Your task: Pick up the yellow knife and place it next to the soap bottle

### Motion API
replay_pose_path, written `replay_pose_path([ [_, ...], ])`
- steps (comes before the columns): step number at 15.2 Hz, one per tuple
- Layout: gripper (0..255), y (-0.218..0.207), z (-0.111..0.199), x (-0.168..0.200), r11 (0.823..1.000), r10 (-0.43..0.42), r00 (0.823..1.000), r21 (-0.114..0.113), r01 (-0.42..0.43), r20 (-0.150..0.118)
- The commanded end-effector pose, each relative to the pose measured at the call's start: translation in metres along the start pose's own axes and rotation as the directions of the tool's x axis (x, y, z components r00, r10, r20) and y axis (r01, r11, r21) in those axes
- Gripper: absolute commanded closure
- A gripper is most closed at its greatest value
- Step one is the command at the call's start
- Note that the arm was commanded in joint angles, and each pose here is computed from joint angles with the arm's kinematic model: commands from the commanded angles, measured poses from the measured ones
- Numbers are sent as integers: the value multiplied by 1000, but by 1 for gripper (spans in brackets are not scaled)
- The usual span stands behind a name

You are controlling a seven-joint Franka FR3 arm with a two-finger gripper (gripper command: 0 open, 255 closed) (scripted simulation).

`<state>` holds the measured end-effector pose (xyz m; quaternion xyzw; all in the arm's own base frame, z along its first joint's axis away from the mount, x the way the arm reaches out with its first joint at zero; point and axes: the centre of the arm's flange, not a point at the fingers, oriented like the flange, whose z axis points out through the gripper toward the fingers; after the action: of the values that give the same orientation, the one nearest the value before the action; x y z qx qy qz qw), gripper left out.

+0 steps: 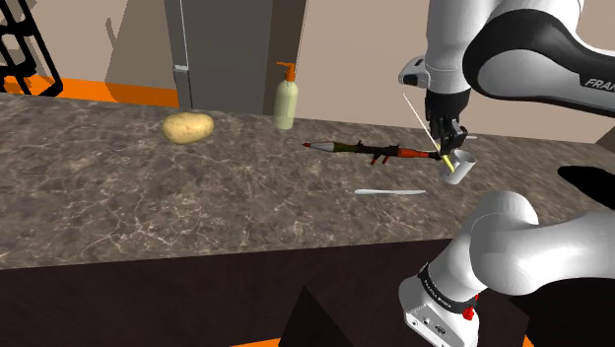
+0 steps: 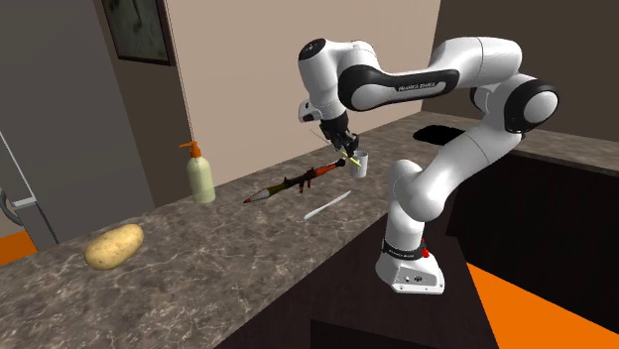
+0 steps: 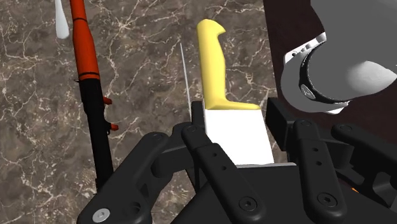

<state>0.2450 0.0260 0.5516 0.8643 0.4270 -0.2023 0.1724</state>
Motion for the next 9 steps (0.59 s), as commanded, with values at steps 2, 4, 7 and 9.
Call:
replay_pose_path([
  [2,255,3,-14,-8,1000,0,1000,0,0,0],
  [4,255,4,-23,-13,1000,0,1000,0,0,0],
  [7,255,6,-36,-21,1000,0,1000,0,0,0],
  [9,255,7,-46,-26,1000,0,1000,0,0,0],
])
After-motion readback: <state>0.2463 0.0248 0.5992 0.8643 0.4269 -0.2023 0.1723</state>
